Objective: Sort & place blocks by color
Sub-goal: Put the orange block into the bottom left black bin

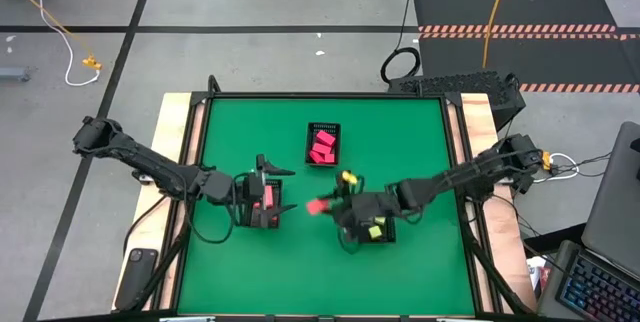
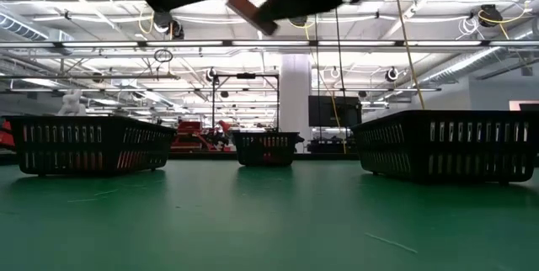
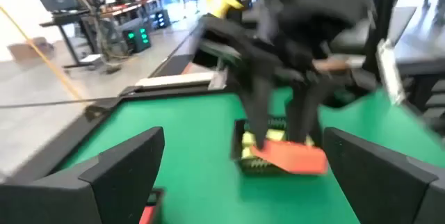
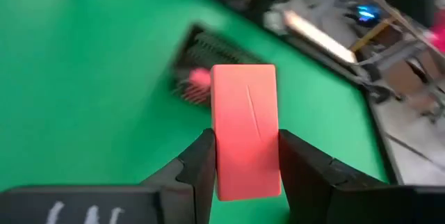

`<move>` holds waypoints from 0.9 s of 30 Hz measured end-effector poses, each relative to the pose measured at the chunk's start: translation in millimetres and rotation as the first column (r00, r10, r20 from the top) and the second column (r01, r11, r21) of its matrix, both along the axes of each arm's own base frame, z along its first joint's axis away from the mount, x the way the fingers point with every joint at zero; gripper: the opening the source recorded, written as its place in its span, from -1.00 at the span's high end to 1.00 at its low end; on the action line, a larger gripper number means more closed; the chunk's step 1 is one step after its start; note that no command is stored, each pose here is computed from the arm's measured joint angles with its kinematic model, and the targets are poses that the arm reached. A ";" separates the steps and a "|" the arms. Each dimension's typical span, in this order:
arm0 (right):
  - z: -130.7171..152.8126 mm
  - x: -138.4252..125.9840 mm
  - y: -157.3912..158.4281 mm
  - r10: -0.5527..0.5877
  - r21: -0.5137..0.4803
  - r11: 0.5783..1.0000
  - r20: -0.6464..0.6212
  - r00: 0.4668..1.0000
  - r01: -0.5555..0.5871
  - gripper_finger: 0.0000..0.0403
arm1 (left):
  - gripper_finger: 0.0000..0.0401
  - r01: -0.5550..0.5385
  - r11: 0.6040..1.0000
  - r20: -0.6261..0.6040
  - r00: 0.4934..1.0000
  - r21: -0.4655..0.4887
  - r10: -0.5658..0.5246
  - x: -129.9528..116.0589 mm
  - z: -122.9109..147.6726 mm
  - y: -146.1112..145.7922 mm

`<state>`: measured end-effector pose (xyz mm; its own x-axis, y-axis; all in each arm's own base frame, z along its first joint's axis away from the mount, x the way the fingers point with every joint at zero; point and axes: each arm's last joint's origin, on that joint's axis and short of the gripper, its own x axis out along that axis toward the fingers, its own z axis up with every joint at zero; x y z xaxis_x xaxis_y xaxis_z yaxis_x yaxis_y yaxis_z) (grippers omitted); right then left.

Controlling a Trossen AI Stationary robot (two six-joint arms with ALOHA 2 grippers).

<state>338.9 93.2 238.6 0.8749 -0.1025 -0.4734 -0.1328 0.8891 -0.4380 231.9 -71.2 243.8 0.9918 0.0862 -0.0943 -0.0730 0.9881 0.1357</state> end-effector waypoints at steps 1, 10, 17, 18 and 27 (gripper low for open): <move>2.6 3.6 -7.5 -0.023 0.022 1.000 0.030 0.999 0.022 0.38 | -0.97 -0.008 1.000 -0.010 1.000 0.028 0.008 0.4 -1.8 -1.3; 17.7 18.3 -42.3 -0.032 0.127 0.992 0.190 0.981 0.008 0.39 | -0.97 -0.057 0.995 -0.009 0.998 0.080 0.058 6.4 -7.8 -3.7; 15.8 20.9 -49.9 -0.019 0.142 0.990 0.189 0.982 -0.008 0.39 | -0.97 -0.045 0.996 0.053 0.998 0.073 0.041 7.1 -1.3 -4.0; 15.6 21.0 -50.5 -0.017 0.136 0.991 0.187 0.982 -0.009 0.39 | -0.97 -0.041 0.996 0.052 0.998 0.073 0.037 7.1 -1.4 -4.2; 20.9 22.5 -51.1 -0.010 0.122 0.992 0.240 0.971 -0.020 0.39 | -0.97 -0.042 0.998 0.052 0.998 0.046 0.040 7.1 -1.6 -4.1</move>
<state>361.4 42.0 259.5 0.9645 -0.0525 -0.2586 -0.0415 0.9376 -0.3452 239.1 -75.3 242.2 0.9908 0.1300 -0.0382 -0.1213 0.9767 0.1768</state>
